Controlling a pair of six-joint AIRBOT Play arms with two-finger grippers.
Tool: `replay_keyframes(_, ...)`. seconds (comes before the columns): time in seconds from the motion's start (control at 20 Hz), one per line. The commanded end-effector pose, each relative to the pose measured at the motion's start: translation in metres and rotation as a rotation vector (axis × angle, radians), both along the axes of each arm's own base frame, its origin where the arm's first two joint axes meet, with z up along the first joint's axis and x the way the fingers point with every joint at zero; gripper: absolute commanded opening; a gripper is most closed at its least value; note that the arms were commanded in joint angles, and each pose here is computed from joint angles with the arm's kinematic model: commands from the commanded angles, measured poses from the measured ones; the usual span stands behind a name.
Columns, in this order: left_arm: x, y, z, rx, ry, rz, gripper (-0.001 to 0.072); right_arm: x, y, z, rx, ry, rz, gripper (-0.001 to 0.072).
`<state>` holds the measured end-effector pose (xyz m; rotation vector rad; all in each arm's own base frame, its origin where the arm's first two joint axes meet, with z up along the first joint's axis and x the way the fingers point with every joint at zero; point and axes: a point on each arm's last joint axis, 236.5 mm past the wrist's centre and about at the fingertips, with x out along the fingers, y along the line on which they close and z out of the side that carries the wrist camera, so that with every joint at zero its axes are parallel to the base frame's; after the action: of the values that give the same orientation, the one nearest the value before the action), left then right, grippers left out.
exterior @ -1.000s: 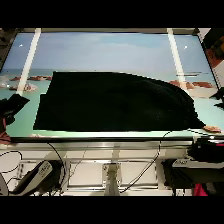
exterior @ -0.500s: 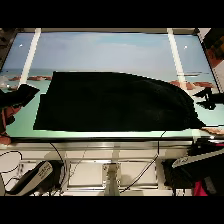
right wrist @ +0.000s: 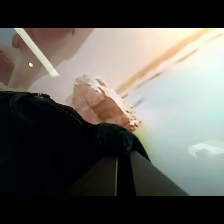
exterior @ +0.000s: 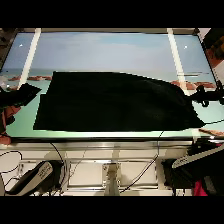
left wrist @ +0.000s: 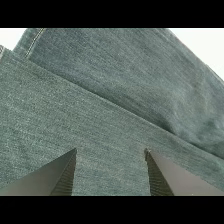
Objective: Fold the clothes and pants, and hang the long-sleeved shirts on hangers.
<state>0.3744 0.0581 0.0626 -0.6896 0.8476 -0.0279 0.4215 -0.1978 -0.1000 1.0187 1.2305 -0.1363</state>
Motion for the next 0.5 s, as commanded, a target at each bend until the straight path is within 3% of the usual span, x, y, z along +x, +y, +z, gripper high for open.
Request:
replay_keyframes(0.0, 0.0, 0.0, 0.0, 0.001, -0.001, -0.001, 0.0489, 0.013, 0.014, 0.015, 0.042, -0.063, 0.041, 0.006)
replay_keyframes(0.45, 0.0, 0.0, 0.0, 0.001, 0.0, -0.001, 0.0488, 0.085, -0.065, 0.126, -0.209, -0.299, -0.124, 0.0059)
